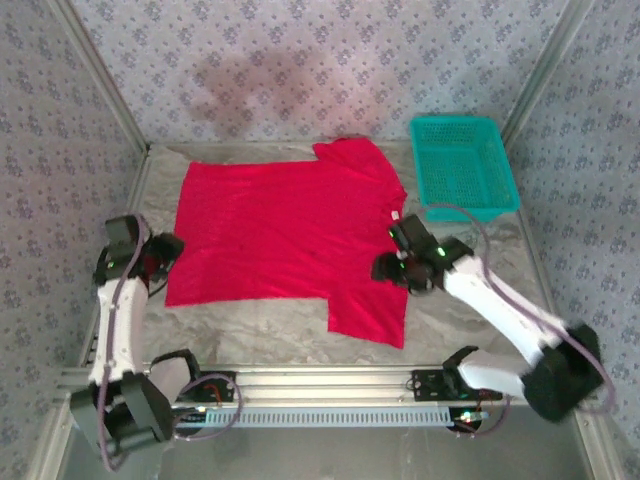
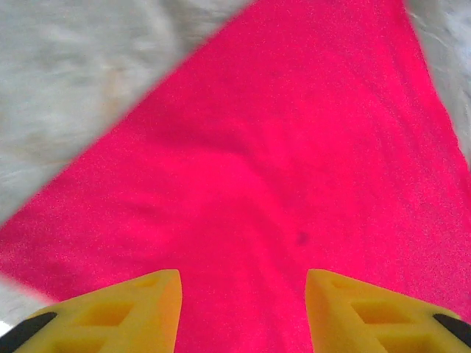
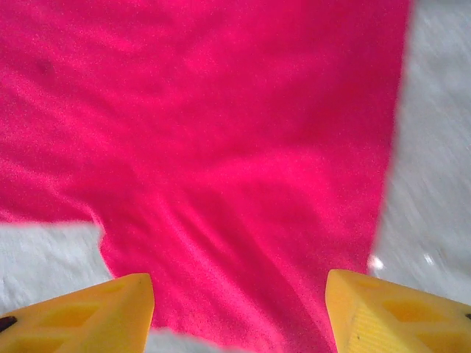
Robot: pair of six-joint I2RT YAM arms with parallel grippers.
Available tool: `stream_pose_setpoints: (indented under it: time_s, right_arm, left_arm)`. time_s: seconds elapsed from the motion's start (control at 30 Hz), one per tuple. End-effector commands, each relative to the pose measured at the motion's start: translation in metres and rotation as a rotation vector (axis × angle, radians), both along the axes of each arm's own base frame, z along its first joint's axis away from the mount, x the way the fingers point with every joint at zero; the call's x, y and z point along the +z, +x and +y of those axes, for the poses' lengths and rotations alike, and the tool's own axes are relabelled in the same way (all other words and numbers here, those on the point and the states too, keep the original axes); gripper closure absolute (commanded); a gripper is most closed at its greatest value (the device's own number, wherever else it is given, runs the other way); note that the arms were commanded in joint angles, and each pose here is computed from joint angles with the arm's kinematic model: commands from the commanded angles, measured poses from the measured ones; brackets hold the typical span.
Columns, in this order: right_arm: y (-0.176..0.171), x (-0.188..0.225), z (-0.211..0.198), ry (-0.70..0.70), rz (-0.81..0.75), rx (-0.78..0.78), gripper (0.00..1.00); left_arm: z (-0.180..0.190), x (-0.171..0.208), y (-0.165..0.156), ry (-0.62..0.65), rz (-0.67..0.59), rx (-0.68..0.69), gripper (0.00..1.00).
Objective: Fold the inside-out t-shirt
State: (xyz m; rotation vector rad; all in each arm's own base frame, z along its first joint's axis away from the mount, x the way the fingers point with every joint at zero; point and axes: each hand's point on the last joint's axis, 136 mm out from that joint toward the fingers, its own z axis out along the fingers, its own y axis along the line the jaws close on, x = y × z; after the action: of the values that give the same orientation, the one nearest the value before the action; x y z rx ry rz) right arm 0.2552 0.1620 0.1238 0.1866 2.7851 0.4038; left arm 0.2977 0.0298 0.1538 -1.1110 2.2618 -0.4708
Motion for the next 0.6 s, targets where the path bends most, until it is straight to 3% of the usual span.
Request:
stream_pose_setpoints:
  time_s: [0.0,0.13,0.23,0.4,0.57]
  right_arm:
    - [0.102,0.015,0.037,0.084,-0.149,0.077,0.35]
    - [0.203,0.004,0.047,0.097,-0.136,0.061,0.38]
    - [0.251,-0.023,0.048,0.158,-0.088,0.007,0.4]
    - [0.291,-0.065,0.034,0.204,-0.046,-0.099,0.41]
    - [0.297,-0.091,0.017,0.177,-0.001,-0.147,0.42]
  left_arm:
    - [-0.023,-0.001,0.074,-0.02,-0.045,-0.082,0.53]
    - [-0.03,-0.026,0.152,-0.078,0.033,-0.131,0.58]
    - [-0.023,-0.044,0.19,-0.076,0.067,-0.129,0.57]
    - [-0.002,-0.09,0.222,-0.136,0.136,-0.092,0.55]
    - [0.029,-0.129,0.218,-0.157,0.205,-0.029,0.55]
